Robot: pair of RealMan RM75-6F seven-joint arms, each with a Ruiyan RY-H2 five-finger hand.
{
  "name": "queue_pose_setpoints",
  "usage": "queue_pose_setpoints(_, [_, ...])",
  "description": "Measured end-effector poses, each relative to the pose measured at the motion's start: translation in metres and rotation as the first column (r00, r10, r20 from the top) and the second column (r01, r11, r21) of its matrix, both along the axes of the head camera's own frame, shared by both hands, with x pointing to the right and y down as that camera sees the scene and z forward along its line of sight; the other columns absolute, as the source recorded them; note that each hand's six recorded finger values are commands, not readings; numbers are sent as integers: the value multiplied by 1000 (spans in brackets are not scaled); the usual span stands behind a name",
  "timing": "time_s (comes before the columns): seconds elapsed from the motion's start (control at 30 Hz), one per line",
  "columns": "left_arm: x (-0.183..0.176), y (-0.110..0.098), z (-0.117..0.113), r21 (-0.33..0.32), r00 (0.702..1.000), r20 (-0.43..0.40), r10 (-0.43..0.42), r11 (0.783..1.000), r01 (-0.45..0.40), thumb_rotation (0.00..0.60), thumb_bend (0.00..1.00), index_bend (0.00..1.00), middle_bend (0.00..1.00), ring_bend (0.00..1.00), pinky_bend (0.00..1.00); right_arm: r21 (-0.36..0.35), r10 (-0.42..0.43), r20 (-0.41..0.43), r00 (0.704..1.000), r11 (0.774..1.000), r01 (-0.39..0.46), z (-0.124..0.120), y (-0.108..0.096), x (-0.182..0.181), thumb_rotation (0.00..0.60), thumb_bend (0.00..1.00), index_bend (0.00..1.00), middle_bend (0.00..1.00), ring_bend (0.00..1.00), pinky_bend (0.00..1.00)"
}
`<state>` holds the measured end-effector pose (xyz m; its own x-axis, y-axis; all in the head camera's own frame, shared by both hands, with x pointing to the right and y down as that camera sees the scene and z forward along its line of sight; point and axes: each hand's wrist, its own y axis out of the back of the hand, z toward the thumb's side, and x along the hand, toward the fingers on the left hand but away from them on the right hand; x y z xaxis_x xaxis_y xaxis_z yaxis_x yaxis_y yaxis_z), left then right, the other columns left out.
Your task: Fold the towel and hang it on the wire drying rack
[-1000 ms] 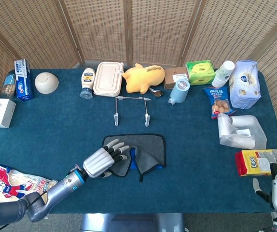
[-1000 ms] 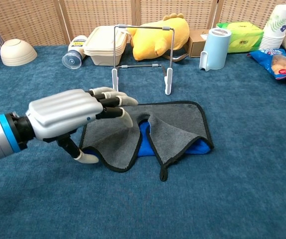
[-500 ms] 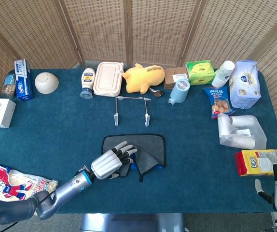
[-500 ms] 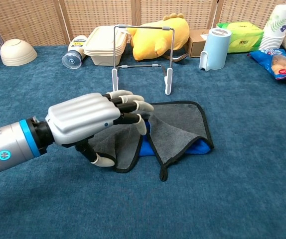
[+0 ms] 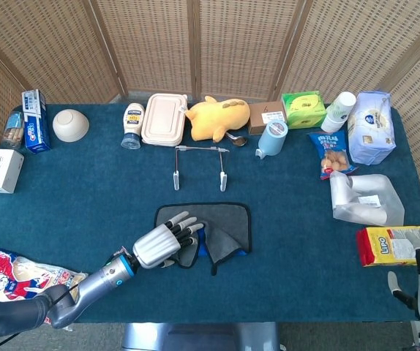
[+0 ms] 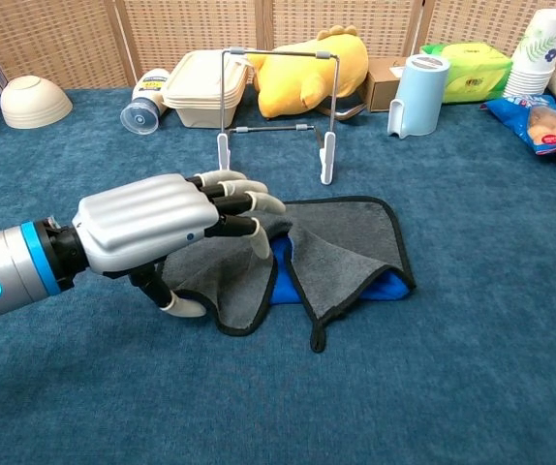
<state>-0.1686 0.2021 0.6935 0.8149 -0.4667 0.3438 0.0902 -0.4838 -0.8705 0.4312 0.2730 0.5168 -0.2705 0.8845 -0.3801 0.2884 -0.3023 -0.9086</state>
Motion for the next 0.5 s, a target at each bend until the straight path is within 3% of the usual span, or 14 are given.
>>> queue_pose_setpoints(0.2, [5, 2, 3, 13, 1000, -4, 11, 1000, -11, 600, 273, 290, 116, 0, 0, 5, 4, -2, 1000, 1000, -4, -1, 1, 1, 600, 351, 121, 46, 0, 0])
queue_pose_setpoints(0.5, [16, 7, 1, 31, 998, -50, 34, 999, -33, 600, 423, 363, 161, 0, 0, 17, 11, -6, 1000, 1000, -11, -7, 3, 4, 600, 352, 121, 46, 0, 0])
